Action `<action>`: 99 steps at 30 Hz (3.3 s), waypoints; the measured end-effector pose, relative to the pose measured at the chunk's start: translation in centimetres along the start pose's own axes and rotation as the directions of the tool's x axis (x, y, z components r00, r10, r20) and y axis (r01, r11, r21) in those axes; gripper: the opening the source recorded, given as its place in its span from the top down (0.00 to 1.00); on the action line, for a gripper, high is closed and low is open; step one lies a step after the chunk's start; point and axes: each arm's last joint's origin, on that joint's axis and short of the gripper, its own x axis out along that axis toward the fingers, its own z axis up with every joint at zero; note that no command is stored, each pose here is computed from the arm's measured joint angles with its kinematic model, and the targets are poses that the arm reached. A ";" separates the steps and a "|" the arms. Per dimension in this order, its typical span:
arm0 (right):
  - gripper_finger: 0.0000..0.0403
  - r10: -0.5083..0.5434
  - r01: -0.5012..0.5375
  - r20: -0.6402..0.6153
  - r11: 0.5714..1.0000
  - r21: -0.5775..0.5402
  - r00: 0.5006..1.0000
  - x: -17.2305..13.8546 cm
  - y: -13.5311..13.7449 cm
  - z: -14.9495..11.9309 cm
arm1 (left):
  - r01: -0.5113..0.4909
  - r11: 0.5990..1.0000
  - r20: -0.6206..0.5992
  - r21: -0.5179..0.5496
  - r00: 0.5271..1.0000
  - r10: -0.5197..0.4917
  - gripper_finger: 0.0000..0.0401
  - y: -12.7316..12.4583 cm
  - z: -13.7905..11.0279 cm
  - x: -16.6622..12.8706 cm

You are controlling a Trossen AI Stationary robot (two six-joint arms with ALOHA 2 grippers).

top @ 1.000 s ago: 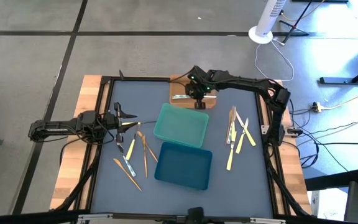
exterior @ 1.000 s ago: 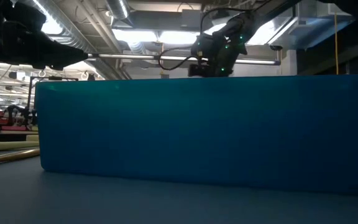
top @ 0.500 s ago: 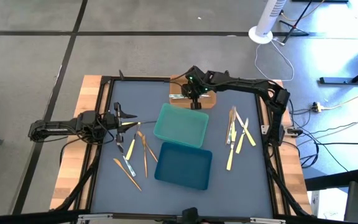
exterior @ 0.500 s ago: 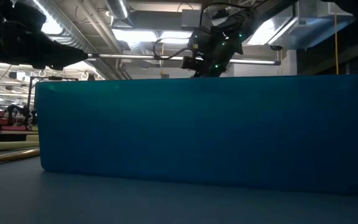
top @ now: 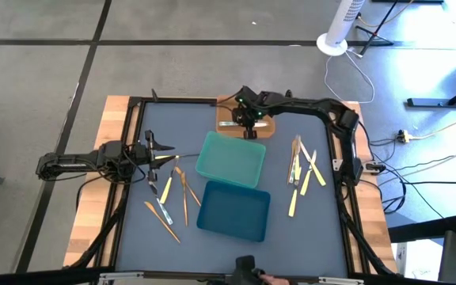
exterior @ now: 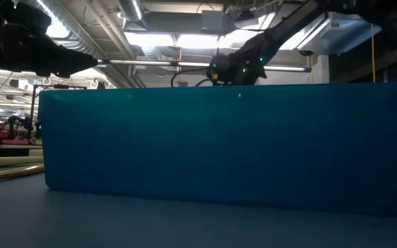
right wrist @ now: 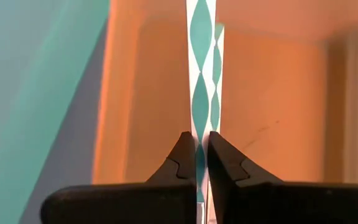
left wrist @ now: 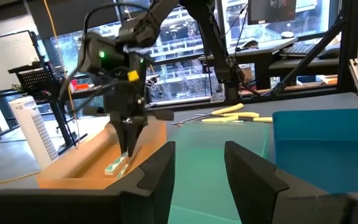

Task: Sort silverware by color (type)
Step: Put the white and blue knife into the orange bin, then put the yellow knife into the green bin

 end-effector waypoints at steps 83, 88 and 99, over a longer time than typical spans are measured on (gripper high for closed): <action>0.75 -0.101 0.080 0.133 0.985 0.153 0.986 -17.5 2.3 0.3 | -0.154 0.973 -0.657 -0.172 0.754 0.003 0.67 1.8 7.7 4.2; 0.75 -0.059 0.039 0.141 0.990 0.137 0.988 -19.9 4.6 0.4 | -0.166 0.969 -0.760 -0.182 0.650 -0.031 0.67 2.8 5.9 5.4; 0.75 0.075 -0.078 0.122 0.997 0.026 0.990 -22.6 10.9 1.3 | -0.239 0.943 -0.871 -0.232 0.484 -0.091 0.67 5.5 2.2 7.6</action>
